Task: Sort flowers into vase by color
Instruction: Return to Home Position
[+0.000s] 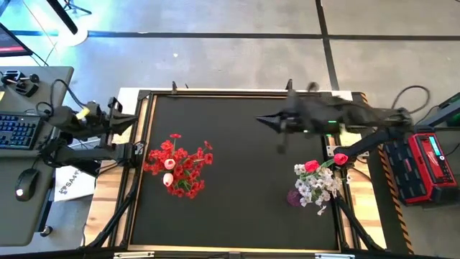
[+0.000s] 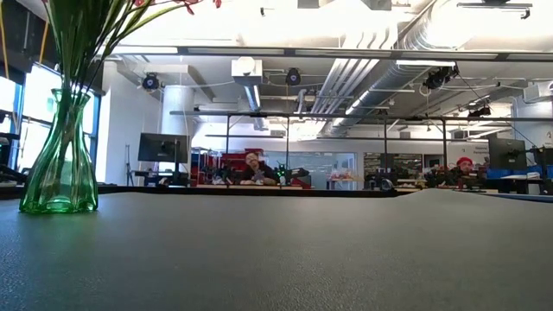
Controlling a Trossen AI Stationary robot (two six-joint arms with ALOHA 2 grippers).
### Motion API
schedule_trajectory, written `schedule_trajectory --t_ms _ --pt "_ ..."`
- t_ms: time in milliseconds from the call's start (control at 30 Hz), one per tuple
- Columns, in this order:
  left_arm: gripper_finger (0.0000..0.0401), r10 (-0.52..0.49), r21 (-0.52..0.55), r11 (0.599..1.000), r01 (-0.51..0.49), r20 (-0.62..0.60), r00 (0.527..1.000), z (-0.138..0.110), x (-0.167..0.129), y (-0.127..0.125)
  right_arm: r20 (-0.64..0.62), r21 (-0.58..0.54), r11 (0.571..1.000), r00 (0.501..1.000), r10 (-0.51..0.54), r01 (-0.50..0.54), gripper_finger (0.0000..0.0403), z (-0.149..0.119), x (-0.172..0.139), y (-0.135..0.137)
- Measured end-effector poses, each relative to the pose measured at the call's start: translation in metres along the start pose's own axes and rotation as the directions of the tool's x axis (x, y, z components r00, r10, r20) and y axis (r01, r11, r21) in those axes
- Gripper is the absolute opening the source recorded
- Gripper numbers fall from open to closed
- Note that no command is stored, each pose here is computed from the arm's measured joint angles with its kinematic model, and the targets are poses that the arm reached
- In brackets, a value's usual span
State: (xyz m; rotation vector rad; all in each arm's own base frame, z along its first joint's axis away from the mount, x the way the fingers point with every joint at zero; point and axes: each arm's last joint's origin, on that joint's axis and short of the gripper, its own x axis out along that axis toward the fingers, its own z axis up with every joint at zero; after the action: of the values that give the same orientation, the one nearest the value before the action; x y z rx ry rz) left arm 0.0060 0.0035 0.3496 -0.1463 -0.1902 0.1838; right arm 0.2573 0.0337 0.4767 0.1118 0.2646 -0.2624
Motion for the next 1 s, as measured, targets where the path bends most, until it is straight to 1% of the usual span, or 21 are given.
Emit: schedule_trajectory --t_ms 133,233,267,333,367,433,500,567,700,800,900,1000 --pt "0.0006 0.005 0.003 1.000 -0.005 -0.032 0.999 -0.014 0.010 0.001 0.156 0.014 0.999 0.987 0.047 -0.050 0.0000 -0.021 -0.030 -0.011" --pt "0.0003 -0.001 0.012 1.000 0.001 0.014 1.000 -0.024 0.020 0.001 0.292 -0.005 0.998 0.954 0.065 -0.067 0.0000 -0.045 -0.041 -0.022" --pt "0.0001 -0.001 0.016 1.000 0.001 0.016 1.000 -0.029 0.024 0.002 0.336 -0.011 0.998 0.939 0.068 -0.068 0.0000 -0.054 -0.044 -0.025" --pt "0.0001 0.003 0.018 1.000 -0.003 -0.009 1.000 -0.041 0.030 0.003 0.380 -0.009 0.998 0.923 0.065 -0.067 0.0000 -0.075 -0.046 -0.032" --pt "0.0001 0.006 0.018 1.000 -0.005 -0.028 1.000 -0.047 0.033 0.004 0.387 -0.006 0.998 0.920 0.064 -0.067 0.0000 -0.085 -0.046 -0.035" --pt "0.0000 0.005 0.023 1.000 -0.003 -0.056 0.998 -0.055 0.035 0.004 0.350 -0.005 0.999 0.936 0.050 -0.052 0.0000 -0.109 -0.043 -0.041" --pt "0.0000 0.009 0.066 0.998 -0.004 -0.082 0.997 -0.059 0.036 0.005 0.300 -0.005 0.999 0.953 0.040 -0.040 0.0000 -0.129 -0.040 -0.045" --pt "0.0000 0.019 0.115 0.993 -0.004 -0.126 0.992 -0.063 0.036 0.006 0.271 0.021 0.999 0.962 0.040 -0.047 0.0000 -0.145 -0.039 -0.048" --pt "0.0000 0.033 0.156 0.988 -0.010 -0.149 0.988 -0.066 0.035 0.006 0.251 -0.013 0.999 0.967 0.036 -0.034 0.0000 -0.179 -0.040 -0.056" --pt "0.0000 0.010 0.187 0.982 0.023 -0.176 0.984 -0.072 0.037 0.006 0.313 0.031 0.999 0.950 0.014 -0.025 0.0000 -0.202 -0.038 -0.065" --pt "0.0000 0.019 0.148 0.989 0.015 -0.227 0.974 -0.090 0.041 0.009 0.376 0.081 0.994 0.926 0.031 -0.067 0.0000 -0.217 -0.041 -0.073" --pt "0.0000 -0.007 0.113 0.993 0.034 -0.231 0.973 -0.105 0.044 0.010 0.376 0.095 0.991 0.926 0.047 -0.089 0.0000 -0.230 -0.041 -0.077"
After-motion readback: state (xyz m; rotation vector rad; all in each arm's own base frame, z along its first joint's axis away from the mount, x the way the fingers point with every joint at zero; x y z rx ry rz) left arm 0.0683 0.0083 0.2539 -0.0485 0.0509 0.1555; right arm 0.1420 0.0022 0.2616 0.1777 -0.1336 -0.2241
